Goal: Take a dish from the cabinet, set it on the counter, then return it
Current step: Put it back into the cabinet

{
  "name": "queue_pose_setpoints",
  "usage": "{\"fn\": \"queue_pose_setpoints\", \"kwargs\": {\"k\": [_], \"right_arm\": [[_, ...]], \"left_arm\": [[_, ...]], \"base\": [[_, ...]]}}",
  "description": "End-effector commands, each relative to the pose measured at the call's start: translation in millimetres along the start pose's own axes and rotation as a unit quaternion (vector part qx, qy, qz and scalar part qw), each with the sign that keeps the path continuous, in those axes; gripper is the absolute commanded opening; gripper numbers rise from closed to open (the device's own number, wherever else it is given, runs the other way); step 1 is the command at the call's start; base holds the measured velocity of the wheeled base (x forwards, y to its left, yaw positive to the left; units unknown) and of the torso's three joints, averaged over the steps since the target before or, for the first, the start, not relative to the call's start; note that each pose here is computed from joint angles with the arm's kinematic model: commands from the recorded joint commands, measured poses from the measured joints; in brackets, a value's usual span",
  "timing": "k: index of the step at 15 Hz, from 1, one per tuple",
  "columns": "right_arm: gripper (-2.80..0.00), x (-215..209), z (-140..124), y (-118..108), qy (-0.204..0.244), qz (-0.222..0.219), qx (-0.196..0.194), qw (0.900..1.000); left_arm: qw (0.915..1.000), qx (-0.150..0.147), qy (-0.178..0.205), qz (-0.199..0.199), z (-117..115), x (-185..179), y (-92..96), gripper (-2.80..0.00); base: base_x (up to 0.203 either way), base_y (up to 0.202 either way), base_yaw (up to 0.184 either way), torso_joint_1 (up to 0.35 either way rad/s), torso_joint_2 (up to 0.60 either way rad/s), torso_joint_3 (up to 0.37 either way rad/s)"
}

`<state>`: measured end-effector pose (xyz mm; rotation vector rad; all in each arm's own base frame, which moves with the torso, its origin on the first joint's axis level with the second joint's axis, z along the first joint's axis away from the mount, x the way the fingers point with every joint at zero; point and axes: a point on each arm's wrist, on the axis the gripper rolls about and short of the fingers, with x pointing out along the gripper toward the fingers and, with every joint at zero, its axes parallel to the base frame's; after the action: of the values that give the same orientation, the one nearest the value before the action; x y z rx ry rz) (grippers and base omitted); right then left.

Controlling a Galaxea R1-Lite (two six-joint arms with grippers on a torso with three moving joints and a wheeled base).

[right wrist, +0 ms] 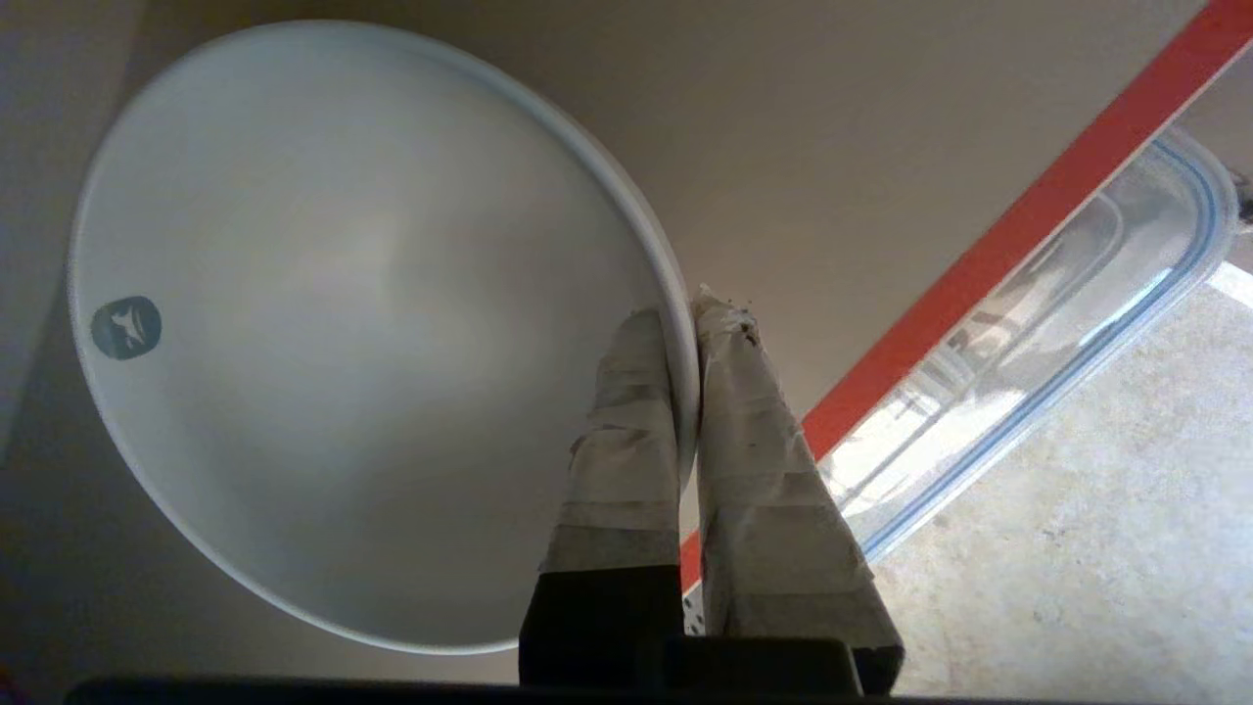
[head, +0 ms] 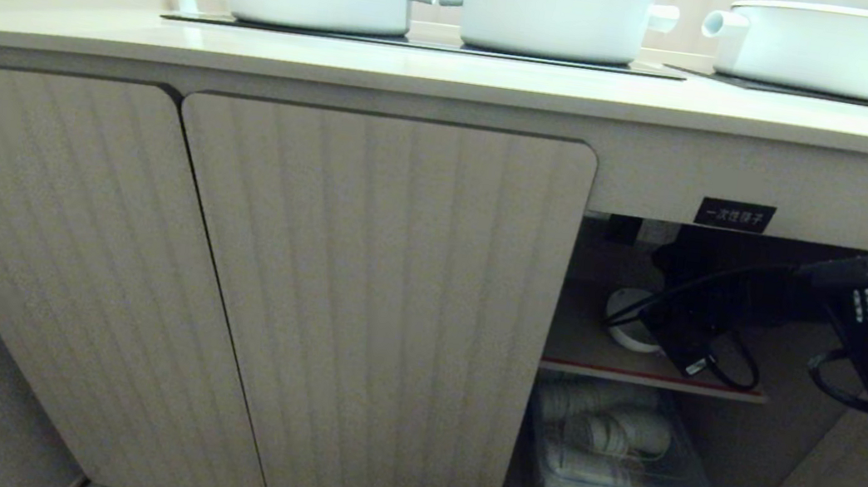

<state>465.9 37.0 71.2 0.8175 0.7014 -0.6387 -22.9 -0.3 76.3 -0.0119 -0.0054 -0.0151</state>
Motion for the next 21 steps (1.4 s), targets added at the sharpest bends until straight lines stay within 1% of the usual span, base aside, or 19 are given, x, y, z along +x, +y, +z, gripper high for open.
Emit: {"fn": "queue_pose_setpoints", "kwargs": {"k": [1,13,14,21], "right_arm": [[-2.80,1.4,-0.8,-0.2,0.000,-0.002,0.002,1.000],[-2.80,6.9,-3.4,-1.7,0.002,-0.005,0.002,1.000],[0.00,6.9,-3.4,-1.6,0.002,-0.005,0.002,1.000],[0.00,4.3,-1.5,1.5,-0.004,0.001,0.006,1.000]], "left_arm": [[1.0000,0.000,0.000,0.000,0.1,0.0,0.0,-2.80],[1.0000,0.000,0.000,0.001,0.0,0.0,0.0,-2.80],[1.0000,0.000,0.000,0.000,0.1,0.0,0.0,-2.80],[1.0000,0.000,0.000,0.000,0.1,0.0,0.0,-2.80]], "base": [[0.000,0.000,0.000,0.000,0.00,0.000],[0.000,0.000,0.000,0.000,0.00,0.000],[0.000,0.000,0.000,0.000,0.00,0.000],[0.000,0.000,0.000,0.000,0.00,0.000]]}}
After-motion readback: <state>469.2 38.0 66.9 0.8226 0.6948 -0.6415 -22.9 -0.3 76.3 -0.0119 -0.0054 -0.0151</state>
